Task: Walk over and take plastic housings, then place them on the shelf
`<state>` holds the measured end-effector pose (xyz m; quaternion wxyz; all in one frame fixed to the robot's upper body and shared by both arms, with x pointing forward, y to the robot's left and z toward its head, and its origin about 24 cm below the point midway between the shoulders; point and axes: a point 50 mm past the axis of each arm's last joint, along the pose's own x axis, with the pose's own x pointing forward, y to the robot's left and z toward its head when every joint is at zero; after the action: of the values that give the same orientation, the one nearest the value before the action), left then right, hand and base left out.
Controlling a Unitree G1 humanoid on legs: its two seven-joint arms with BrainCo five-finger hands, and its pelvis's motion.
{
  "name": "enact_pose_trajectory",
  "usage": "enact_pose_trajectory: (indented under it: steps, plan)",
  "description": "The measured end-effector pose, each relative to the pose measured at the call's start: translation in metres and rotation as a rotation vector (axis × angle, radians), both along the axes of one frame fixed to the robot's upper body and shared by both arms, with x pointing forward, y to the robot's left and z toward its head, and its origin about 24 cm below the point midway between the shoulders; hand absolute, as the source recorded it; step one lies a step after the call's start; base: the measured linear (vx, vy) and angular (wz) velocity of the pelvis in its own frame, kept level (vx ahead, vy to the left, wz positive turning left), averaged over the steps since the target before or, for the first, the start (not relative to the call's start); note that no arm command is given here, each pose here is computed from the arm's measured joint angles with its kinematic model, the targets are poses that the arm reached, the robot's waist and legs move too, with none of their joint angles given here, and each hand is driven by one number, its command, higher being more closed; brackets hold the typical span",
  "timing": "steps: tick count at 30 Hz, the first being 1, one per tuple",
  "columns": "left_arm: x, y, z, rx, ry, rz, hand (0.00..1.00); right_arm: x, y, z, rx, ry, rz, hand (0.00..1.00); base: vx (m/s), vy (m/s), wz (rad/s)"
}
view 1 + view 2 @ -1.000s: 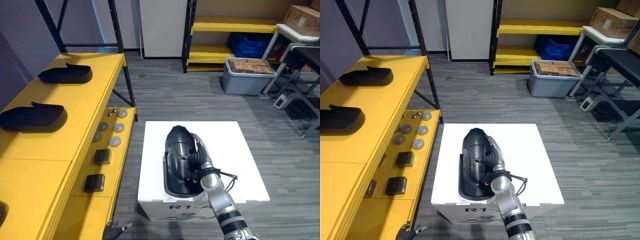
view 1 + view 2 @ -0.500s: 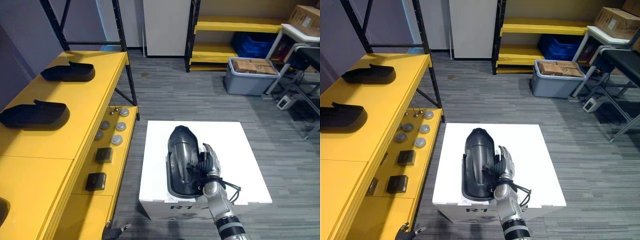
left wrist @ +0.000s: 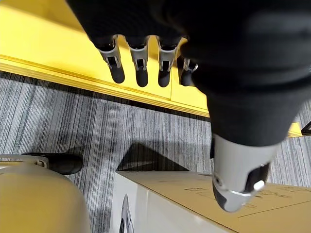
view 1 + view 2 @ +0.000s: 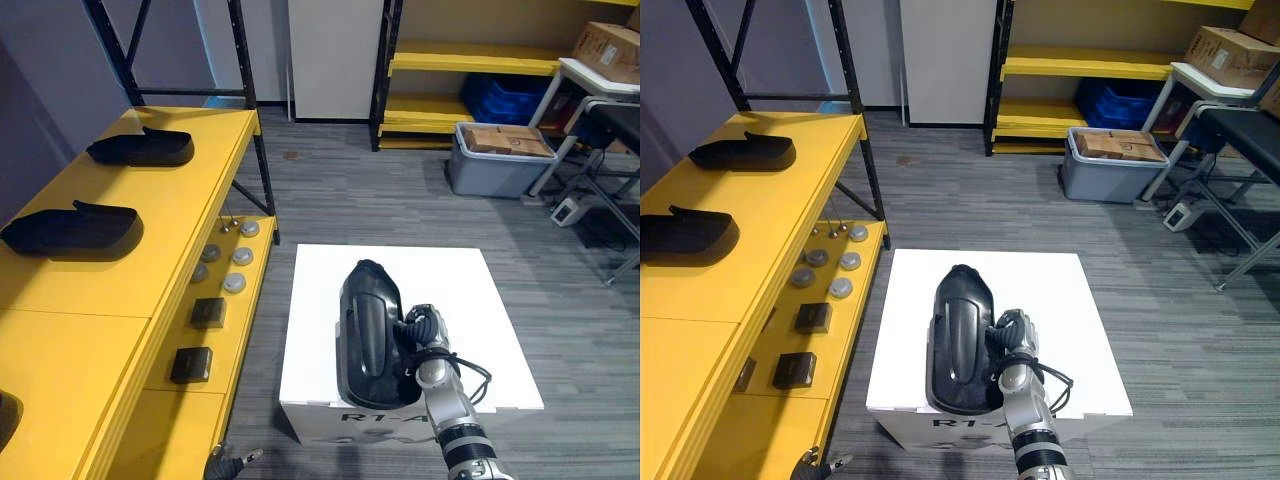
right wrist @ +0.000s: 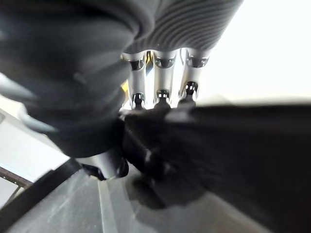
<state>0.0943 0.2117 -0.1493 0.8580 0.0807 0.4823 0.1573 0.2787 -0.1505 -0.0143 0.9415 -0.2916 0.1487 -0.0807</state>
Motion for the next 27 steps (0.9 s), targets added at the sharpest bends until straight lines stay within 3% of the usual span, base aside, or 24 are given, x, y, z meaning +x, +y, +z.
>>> enact_pose_trajectory:
  steps: [9,14,20,27]
  plan:
    - [0.001,0.004,0.001,0.010,-0.008,0.009,0.00,-0.007,0.003,0.010,0.059,-0.062,-0.002,1.00,0.00,0.000,0.00]
    - [0.008,0.005,0.008,0.016,-0.065,0.033,0.00,-0.004,0.002,0.044,0.070,-0.235,-0.004,1.00,0.00,0.000,0.00]
    - [0.043,0.012,0.044,0.072,-0.308,0.091,0.00,-0.004,-0.003,0.080,0.061,-0.426,-0.029,1.00,0.00,0.000,0.00]
    - [0.087,0.031,0.128,0.205,-0.749,0.179,0.00,-0.008,-0.005,0.110,0.072,-0.585,-0.052,1.00,0.00,0.000,0.00]
